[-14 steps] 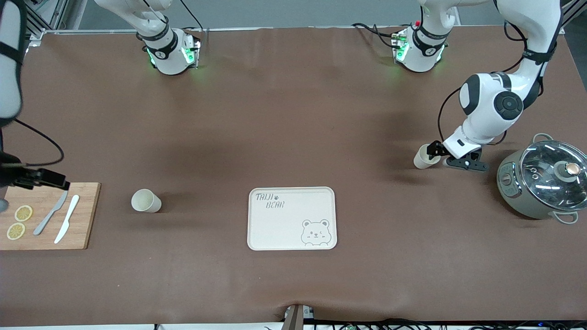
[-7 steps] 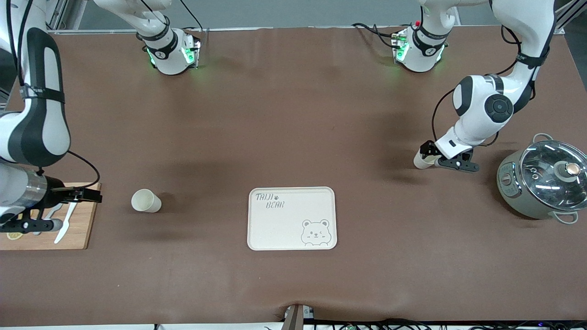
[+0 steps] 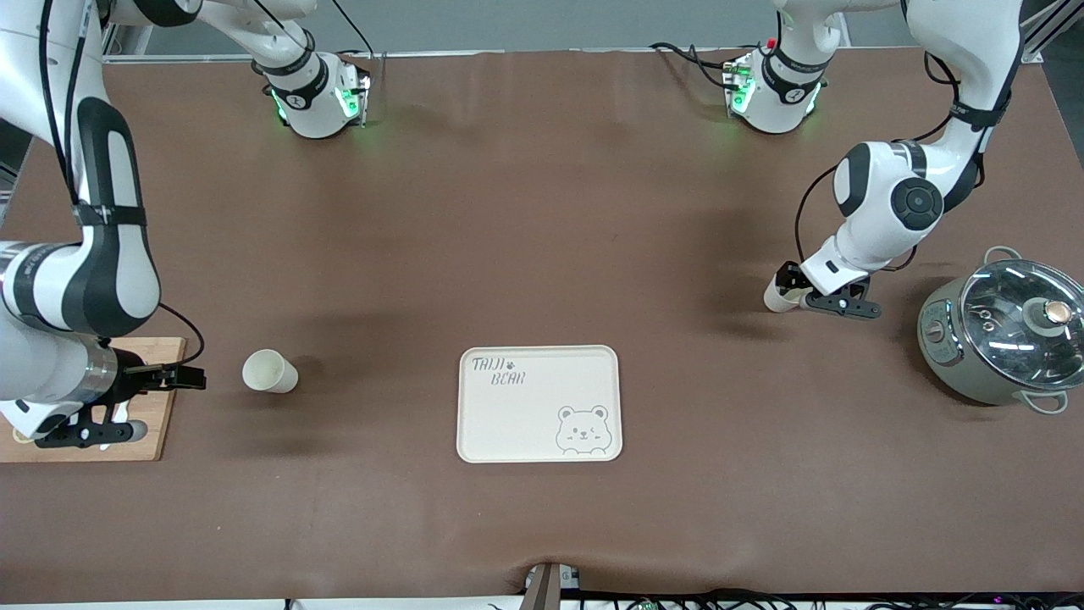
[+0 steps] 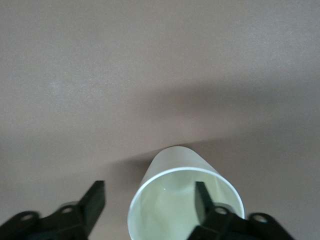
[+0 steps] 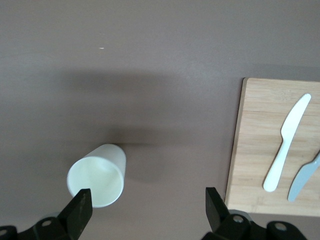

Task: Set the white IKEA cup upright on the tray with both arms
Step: 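Close the left gripper on the cup while the right gripper reaches the other cup, then carry the cup to the tray with the left gripper while the right gripper grasps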

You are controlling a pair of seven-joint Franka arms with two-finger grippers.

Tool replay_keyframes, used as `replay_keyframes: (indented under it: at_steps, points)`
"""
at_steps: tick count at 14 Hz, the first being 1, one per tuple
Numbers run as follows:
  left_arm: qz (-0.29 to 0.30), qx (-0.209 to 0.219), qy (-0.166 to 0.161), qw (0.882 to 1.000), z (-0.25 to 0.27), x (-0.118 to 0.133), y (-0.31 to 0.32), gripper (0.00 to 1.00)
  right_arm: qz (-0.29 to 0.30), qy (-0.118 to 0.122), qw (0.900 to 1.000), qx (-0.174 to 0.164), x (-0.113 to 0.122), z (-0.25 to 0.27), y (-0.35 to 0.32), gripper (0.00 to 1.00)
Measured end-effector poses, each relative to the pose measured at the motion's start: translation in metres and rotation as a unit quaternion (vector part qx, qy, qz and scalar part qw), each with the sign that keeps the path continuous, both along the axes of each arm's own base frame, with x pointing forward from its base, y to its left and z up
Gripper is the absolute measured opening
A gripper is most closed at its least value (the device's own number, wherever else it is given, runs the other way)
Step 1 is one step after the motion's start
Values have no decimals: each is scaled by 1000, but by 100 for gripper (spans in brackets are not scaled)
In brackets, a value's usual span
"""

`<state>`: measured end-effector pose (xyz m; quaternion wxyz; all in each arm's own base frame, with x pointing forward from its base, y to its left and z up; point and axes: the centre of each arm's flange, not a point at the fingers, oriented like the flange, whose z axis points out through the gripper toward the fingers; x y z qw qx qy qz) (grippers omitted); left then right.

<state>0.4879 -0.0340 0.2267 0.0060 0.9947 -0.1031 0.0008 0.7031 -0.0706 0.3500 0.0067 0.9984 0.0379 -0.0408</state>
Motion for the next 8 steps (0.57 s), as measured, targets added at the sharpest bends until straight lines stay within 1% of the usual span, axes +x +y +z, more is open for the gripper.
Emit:
replay_keyframes:
  at_steps: [1,2,3,4,6,7,8]
  points:
    - [0,0,0,1000,0,0,0,62,2,-6,1000,-1,1,-10,-3,100]
    - [0,0,0,1000,0,0,0,50,4,-13,1000,-2,1,-19,-5,100]
    - [0,0,1,1000,-1,0,0,41,8,-16,1000,-2,-1,-30,-5,100]
    - [0,0,2,1000,-2,0,0,32,12,-14,1000,-1,-4,-40,-4,100]
    - [-1,0,5,1000,-5,-1,-1,11,13,-6,1000,5,-9,-51,-1,100]
    - [-1,0,4,1000,-5,-1,-1,3,18,-5,1000,9,-10,-53,0,100]
    - [3,-1,2,1000,-4,1,-2,4,22,-3,1000,12,-11,-54,2,100]
